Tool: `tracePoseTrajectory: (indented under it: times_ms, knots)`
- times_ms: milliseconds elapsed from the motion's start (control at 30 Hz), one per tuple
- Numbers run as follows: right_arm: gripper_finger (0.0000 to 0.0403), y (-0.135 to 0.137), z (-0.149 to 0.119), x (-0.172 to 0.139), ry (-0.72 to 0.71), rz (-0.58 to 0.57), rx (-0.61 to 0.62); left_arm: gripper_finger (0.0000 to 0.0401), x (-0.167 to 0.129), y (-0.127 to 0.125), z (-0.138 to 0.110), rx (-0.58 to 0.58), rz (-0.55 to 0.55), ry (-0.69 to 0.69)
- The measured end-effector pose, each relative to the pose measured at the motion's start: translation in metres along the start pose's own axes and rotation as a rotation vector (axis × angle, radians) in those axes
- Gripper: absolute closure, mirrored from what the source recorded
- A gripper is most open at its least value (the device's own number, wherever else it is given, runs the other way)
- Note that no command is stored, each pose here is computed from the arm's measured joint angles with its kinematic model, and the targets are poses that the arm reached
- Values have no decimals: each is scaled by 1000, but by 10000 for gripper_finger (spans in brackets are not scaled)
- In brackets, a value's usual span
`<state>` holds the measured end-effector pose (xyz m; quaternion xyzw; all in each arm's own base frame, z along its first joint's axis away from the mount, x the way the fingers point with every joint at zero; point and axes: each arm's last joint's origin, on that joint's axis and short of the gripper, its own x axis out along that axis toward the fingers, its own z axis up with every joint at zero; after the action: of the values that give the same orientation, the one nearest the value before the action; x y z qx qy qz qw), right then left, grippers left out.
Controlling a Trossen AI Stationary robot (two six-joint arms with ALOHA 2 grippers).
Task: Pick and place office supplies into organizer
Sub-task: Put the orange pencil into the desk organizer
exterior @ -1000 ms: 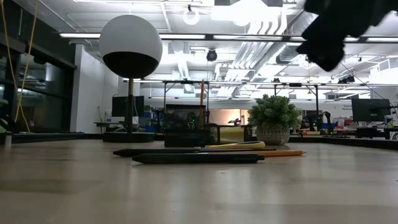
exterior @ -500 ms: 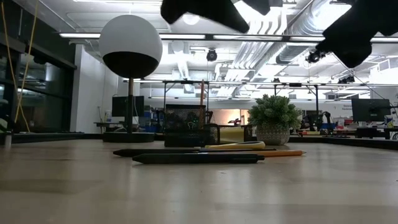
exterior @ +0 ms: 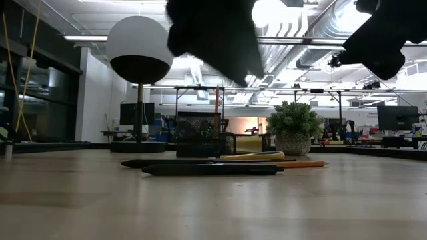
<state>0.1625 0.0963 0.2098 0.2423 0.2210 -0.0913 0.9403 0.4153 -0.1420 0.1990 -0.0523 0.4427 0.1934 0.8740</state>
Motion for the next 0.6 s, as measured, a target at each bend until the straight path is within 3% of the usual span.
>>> tracePoseTrajectory:
  times_ms: [167,367,467,600]
  knots:
    - [279,0,0,0,-5,-5,50,243,4,-4,-8,13,5,42]
    - [279,-1,1,0,-36,-28,86,243,7,-13,-15,10,-115,44]
    - [279,-1,1,0,-34,-27,53,243,12,-11,-21,-38,-151,100]
    - [279,0,0,0,-11,-8,-11,243,5,-5,-27,-152,-82,155]
